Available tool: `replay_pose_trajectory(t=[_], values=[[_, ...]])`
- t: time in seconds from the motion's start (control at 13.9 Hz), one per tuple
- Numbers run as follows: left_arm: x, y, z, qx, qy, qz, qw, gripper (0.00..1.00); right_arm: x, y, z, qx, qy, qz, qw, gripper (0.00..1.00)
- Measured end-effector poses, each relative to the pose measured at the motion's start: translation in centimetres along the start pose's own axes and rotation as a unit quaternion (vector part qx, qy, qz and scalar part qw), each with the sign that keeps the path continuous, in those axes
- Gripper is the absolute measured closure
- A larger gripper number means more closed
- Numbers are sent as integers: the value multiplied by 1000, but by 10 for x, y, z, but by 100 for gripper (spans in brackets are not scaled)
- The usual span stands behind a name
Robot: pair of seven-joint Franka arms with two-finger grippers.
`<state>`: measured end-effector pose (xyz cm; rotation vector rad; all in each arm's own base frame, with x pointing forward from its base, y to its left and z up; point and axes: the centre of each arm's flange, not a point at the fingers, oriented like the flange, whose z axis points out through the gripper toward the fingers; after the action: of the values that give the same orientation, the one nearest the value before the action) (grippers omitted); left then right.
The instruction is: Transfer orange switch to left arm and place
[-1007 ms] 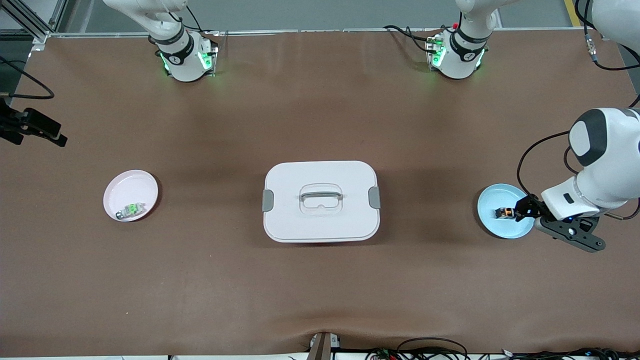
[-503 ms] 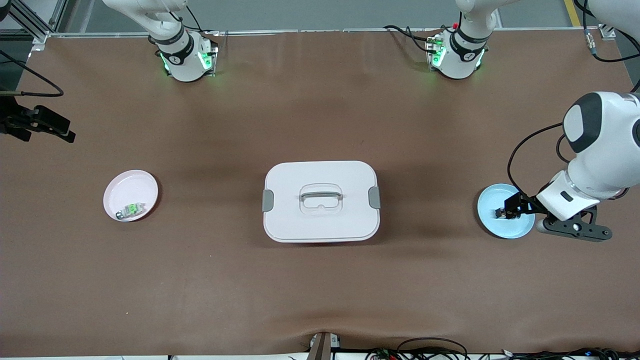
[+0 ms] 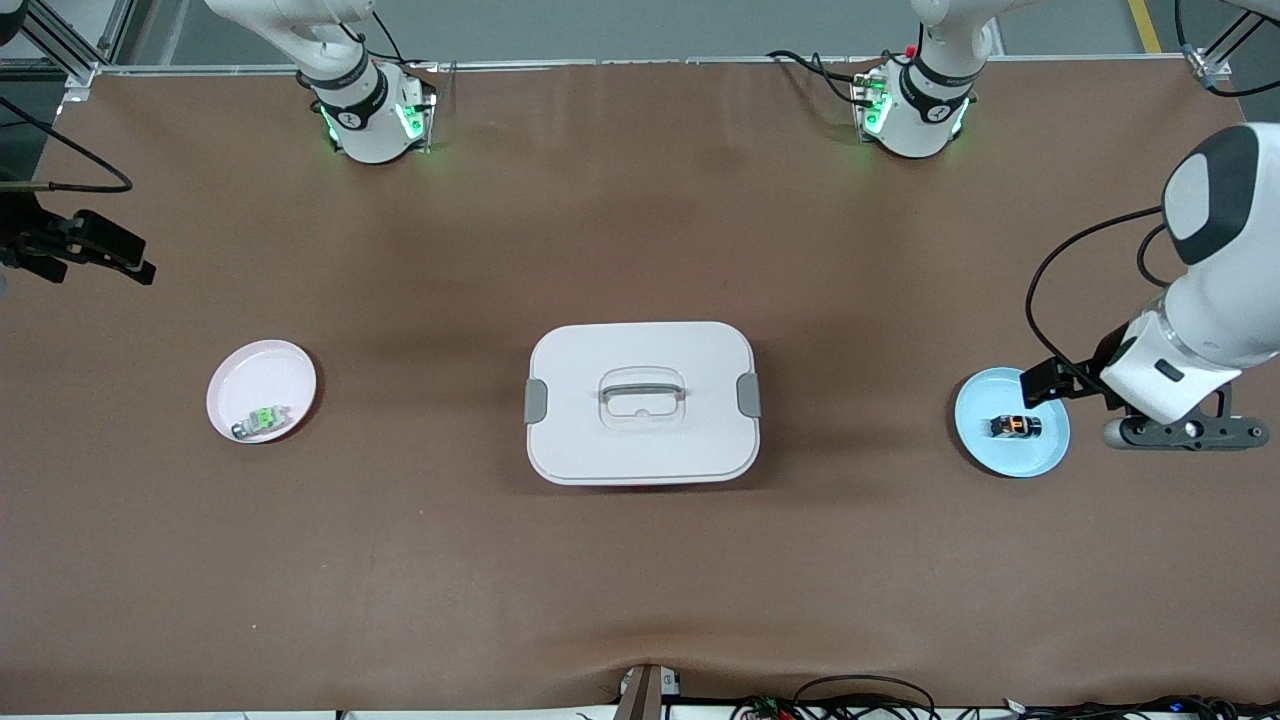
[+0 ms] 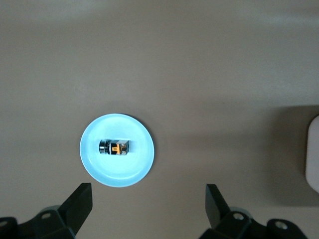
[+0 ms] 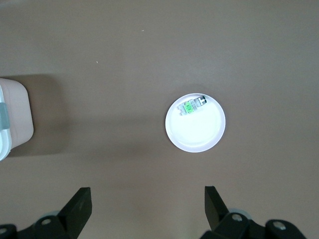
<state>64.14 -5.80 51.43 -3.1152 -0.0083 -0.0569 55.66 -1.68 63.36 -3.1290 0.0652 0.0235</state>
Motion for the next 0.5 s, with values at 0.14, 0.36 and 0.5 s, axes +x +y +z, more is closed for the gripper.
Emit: replay_pose_trajectory(t=[0.14, 0.36, 0.5], values=[[-9, 14, -17, 4, -7, -15, 1000, 0, 0, 1, 0, 0, 0, 1, 1000, 0], [-19, 16, -40, 12, -8, -19, 1000, 0, 0, 3, 0, 0, -1, 3, 1000, 0], [-23, 15, -47, 16, -12, -21, 1000, 0, 0, 3, 0, 0, -1, 3, 1000, 0]])
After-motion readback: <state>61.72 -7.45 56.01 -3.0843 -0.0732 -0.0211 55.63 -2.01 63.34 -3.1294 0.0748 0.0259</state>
